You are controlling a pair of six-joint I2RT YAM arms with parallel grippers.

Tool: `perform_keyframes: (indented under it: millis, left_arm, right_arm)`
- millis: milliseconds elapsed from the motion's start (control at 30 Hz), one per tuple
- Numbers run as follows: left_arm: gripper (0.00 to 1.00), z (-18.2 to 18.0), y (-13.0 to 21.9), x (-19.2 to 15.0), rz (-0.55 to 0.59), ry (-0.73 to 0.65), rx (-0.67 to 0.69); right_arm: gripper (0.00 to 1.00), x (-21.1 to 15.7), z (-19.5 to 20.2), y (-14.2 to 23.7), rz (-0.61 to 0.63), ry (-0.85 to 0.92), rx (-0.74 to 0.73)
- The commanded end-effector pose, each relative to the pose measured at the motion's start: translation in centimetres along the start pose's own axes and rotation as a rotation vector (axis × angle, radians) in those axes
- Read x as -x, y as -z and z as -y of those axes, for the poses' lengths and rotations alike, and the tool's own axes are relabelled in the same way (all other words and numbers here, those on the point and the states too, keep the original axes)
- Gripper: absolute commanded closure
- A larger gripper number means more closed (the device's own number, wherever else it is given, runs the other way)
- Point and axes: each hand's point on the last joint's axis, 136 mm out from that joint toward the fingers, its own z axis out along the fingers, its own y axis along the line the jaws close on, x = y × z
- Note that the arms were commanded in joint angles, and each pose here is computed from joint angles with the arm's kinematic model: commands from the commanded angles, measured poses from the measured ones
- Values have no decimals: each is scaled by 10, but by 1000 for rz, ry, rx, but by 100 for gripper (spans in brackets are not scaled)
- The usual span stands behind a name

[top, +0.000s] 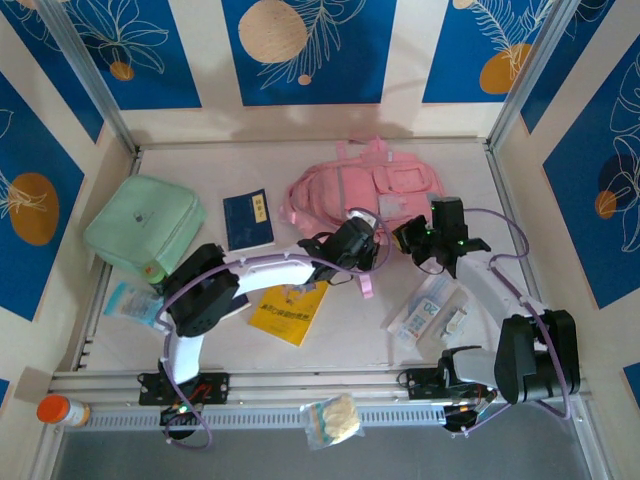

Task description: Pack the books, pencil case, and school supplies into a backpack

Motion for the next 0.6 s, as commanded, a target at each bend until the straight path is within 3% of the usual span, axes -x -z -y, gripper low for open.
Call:
perform_keyframes:
  millis: [0,200,433,567]
  left_arm:
    - [100,-39,24,5,14,30,100]
    - [100,-64,37,-14,-61,21,146]
    - [100,-42,29,-22,-144,29,42]
    - [100,-38,23,-9,-131,40,55]
  right_arm:
    - [100,13,-25,13,-32,69,73]
    - [100,40,-40,6,-60,155,107]
    - [100,73,-54,-18,-116,194,110]
    - [77,69,-53,-14,-111,200,117]
